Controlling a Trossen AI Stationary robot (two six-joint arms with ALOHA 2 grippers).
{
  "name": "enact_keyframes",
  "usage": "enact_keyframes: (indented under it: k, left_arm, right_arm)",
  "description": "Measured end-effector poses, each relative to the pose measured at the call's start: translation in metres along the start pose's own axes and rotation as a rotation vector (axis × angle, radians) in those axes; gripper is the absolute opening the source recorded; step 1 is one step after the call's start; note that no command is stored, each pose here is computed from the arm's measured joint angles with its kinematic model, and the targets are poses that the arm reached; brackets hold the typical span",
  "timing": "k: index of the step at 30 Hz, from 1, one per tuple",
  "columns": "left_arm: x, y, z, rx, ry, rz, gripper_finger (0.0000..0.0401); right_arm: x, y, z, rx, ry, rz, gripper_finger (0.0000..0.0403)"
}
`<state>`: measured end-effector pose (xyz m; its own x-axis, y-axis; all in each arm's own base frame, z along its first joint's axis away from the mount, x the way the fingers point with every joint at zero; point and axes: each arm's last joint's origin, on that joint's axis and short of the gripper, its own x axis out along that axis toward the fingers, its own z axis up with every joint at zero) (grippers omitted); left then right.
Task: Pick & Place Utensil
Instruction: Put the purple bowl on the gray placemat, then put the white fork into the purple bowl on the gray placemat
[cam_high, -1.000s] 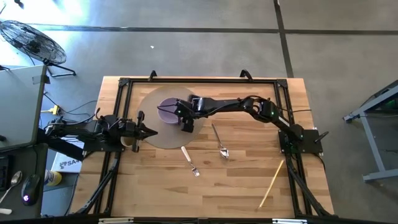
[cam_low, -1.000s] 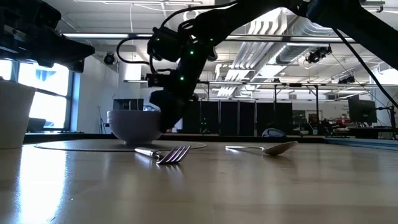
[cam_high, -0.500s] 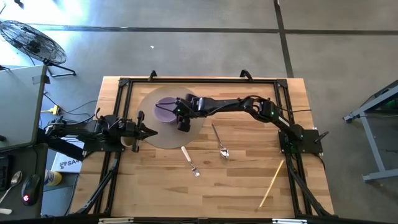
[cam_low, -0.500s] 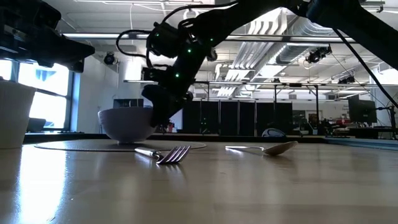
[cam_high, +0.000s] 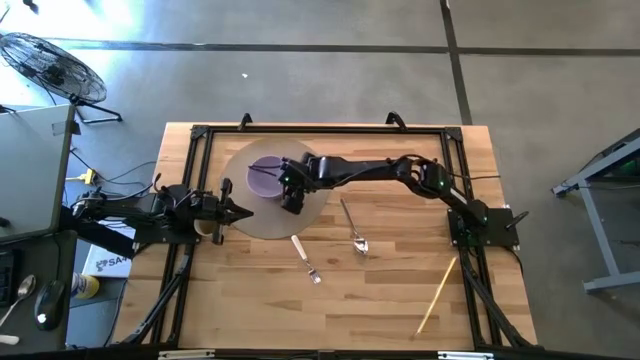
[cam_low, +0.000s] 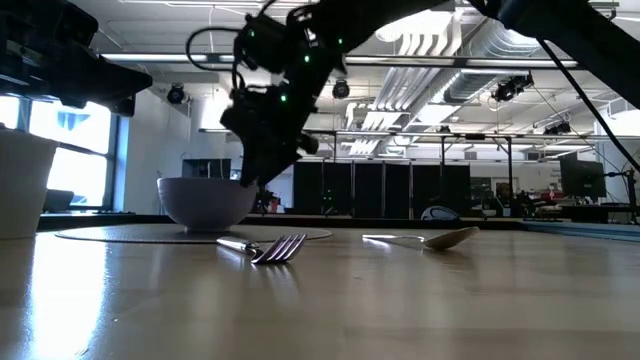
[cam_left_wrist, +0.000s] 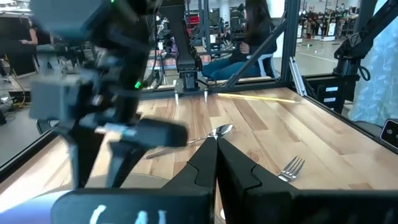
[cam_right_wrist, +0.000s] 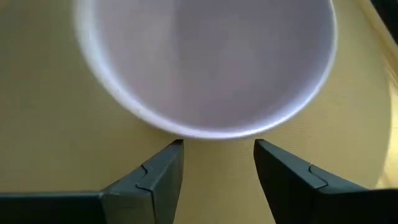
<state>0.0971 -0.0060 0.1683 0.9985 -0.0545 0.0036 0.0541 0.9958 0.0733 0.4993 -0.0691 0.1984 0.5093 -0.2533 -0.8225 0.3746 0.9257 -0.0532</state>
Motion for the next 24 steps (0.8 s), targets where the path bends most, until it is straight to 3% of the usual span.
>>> enact_keyframes:
  k: [5, 9, 15, 18, 24]
  left_arm:
    - [0.000, 0.000, 0.000, 0.000, 0.001, -0.001, 0.0000]
    - [0.000, 0.000, 0.000, 0.000, 0.000, -0.002, 0.0000]
    - [0.000, 0.000, 0.000, 0.000, 0.000, -0.001, 0.0000]
    - [0.000, 0.000, 0.000, 0.000, 0.000, -0.004, 0.0000]
    - [0.000, 0.000, 0.000, 0.000, 0.000, -0.005, 0.0000]
  right_arm:
    - [-0.024, 0.032, -0.013, -0.011, 0.118, -0.041, 0.0187]
    - [-0.046, 0.047, -0.031, 0.070, 0.254, -0.099, 0.0186]
    - [-0.069, 0.055, -0.068, 0.142, 0.535, -0.304, 0.0183]
    - [-0.074, 0.060, -0.079, 0.160, 0.558, -0.407, 0.0178]
    - [-0.068, 0.082, -0.104, 0.095, 0.550, -0.447, 0.0168]
